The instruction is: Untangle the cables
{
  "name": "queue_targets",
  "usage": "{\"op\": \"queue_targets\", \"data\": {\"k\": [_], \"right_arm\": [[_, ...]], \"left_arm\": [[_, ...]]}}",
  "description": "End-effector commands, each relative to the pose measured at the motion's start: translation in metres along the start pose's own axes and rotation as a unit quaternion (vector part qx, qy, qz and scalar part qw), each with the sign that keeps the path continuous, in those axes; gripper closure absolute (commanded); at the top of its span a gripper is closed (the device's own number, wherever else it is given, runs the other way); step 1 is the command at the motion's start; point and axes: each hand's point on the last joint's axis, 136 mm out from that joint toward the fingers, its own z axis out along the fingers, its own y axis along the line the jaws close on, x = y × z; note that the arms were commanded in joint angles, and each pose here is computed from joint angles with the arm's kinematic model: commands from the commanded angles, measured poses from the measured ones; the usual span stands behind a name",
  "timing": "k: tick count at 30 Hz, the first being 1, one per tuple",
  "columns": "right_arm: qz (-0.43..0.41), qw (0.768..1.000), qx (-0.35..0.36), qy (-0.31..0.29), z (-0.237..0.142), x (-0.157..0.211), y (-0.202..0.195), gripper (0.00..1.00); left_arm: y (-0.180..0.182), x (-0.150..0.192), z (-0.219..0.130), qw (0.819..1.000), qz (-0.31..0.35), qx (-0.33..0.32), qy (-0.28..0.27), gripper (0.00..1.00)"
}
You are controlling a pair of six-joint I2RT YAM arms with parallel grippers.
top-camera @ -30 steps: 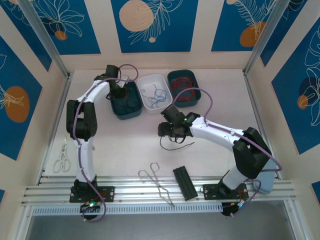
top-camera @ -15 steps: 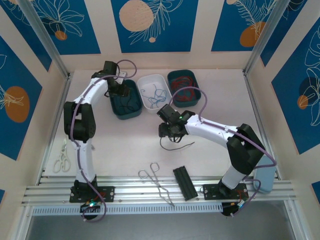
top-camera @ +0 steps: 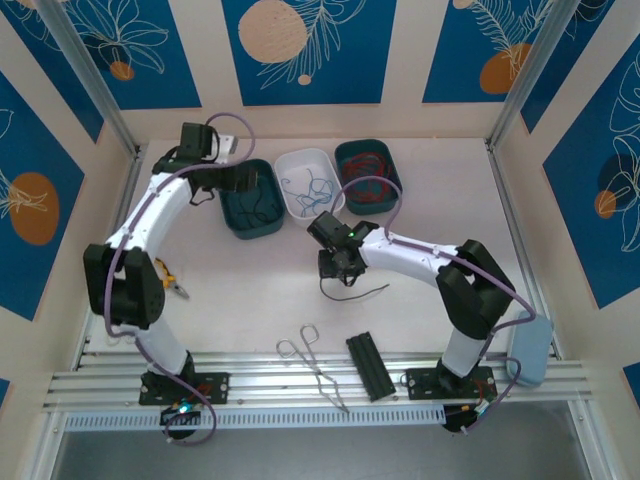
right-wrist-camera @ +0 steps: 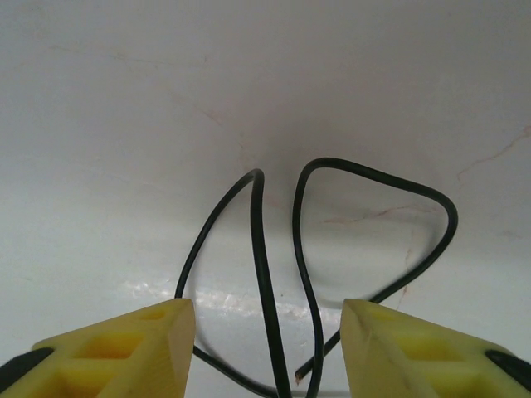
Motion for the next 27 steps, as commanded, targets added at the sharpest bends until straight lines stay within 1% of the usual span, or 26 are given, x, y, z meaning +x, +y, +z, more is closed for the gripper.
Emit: {"op": "queue_targets", "data": {"k": [1,3,5,7,8,12,16,22,27], "right_arm": [[-0.01,1.0,0.005,0.0,-0.003,-0.007,0.002,0.64],[-0.013,1.0,0.002,-0.008,-0.008,-0.011,0.004,0.75],[-0.014,1.0,-0.006,-0.02,-0.017,-0.018,0.006,0.88],[-0.014,0.999,-0.019,-0.033,-0.029,-0.023,0.01,0.95],[-0.012,0.999,-0.028,-0.04,-0.036,-0.027,0.013,0.97],[-0.002,0.995,-0.073,-0.067,-0.065,-0.037,0.022,0.99],[0.023,0.987,-0.128,-0.09,-0.09,-0.047,0.028,1.0],[0.05,0.963,-0.236,-0.12,-0.121,-0.06,0.04,1.0],[0.056,0.946,-0.285,-0.142,-0.141,-0.067,0.045,1.0]], "left_arm": [[-0.008,-0.003,-0.022,0.998,-0.032,0.022,-0.041,0.07],[-0.01,0.004,-0.029,0.998,-0.041,0.025,-0.05,0.03],[-0.016,0.012,-0.037,0.997,-0.046,0.035,-0.059,0.0],[-0.025,0.021,-0.043,0.995,-0.05,0.054,-0.069,0.0],[-0.031,0.026,-0.045,0.994,-0.051,0.068,-0.075,0.0],[-0.057,0.042,-0.057,0.986,-0.05,0.119,-0.108,0.0],[-0.086,0.062,-0.066,0.977,-0.046,0.166,-0.127,0.0],[-0.137,0.097,-0.065,0.969,-0.007,0.21,-0.127,0.0],[-0.168,0.114,-0.06,0.96,-0.011,0.251,-0.123,0.04]]}}
